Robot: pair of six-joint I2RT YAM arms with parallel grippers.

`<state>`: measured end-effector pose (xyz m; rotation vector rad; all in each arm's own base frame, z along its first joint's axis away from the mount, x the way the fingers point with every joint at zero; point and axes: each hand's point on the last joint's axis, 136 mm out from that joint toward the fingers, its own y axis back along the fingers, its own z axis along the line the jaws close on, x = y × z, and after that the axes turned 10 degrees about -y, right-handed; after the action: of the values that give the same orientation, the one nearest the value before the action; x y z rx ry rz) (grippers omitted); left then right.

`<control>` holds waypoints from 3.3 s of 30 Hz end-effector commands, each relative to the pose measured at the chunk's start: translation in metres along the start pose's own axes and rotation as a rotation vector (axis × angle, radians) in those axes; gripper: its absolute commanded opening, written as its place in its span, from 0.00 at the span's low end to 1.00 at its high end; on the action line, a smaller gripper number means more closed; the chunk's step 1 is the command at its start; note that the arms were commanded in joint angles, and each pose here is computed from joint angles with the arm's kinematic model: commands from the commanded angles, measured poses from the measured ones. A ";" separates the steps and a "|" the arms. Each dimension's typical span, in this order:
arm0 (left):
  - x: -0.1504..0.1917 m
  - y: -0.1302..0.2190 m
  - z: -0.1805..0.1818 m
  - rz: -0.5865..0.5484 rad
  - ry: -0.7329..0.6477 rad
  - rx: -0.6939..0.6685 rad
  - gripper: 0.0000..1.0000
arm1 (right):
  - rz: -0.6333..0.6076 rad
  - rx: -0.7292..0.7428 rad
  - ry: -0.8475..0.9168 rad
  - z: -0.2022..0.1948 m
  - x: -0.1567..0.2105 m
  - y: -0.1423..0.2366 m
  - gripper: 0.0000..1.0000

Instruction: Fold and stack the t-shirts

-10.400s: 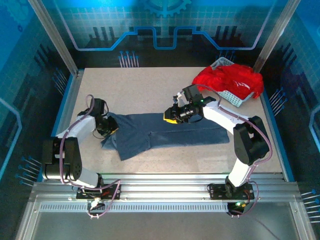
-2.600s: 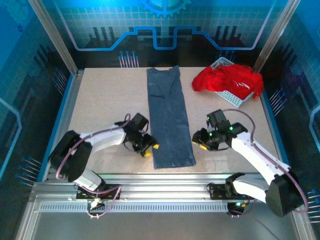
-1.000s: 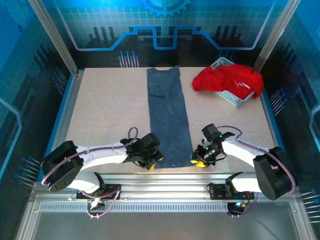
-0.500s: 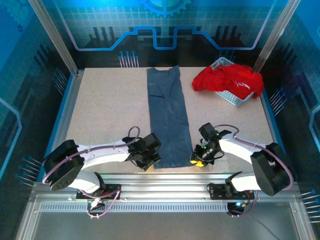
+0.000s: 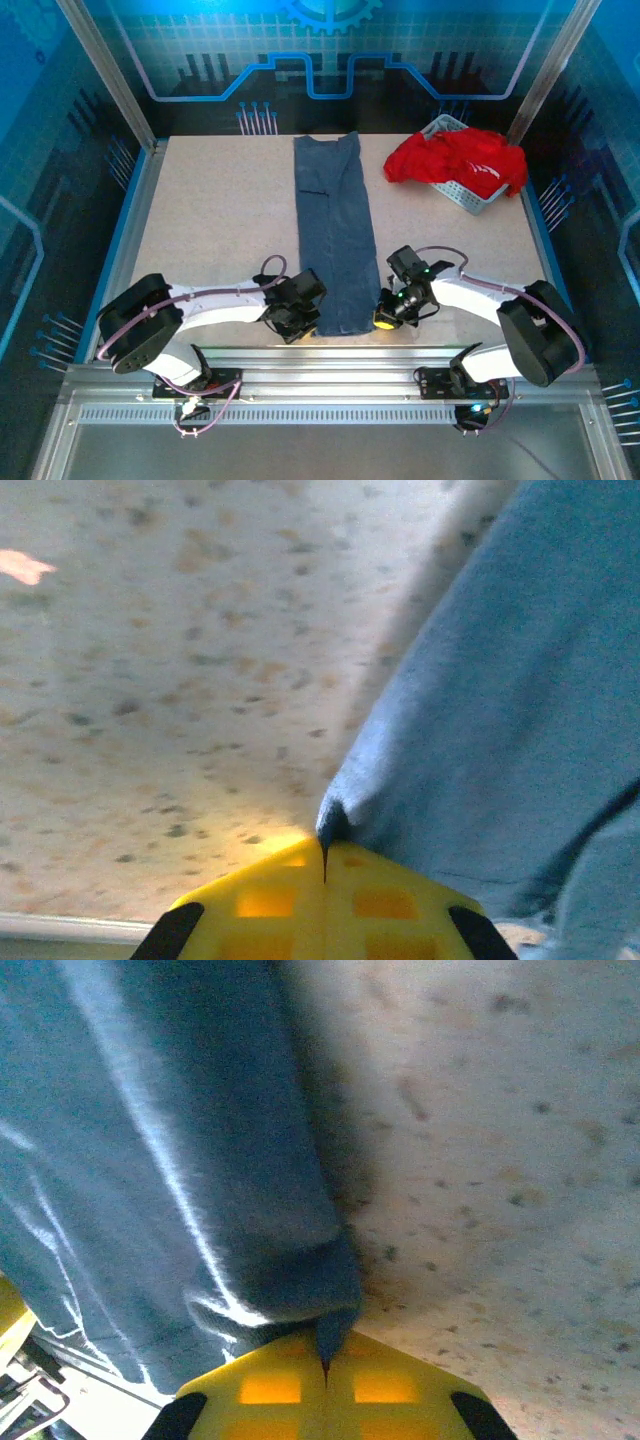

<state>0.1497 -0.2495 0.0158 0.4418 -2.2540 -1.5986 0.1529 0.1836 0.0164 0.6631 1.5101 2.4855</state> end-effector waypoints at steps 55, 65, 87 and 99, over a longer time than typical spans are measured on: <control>-0.312 0.092 -0.137 -0.194 0.022 0.432 0.56 | -0.241 -0.082 0.035 0.192 -0.260 0.092 0.51; -0.200 0.086 -0.070 -0.136 0.121 0.376 0.51 | -0.279 -0.108 0.003 0.134 -0.183 0.103 0.60; -0.167 0.029 -0.036 -0.045 0.345 0.417 0.54 | -0.090 -0.112 -0.140 0.087 -0.158 0.009 0.36; -0.173 0.013 -0.043 -0.027 0.356 0.443 0.48 | -0.127 -0.098 -0.140 0.096 -0.150 0.012 0.02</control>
<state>0.3229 -0.2009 0.0309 0.8240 -2.3186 -0.9554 0.3320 0.2009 0.0176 0.6947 1.3315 2.3650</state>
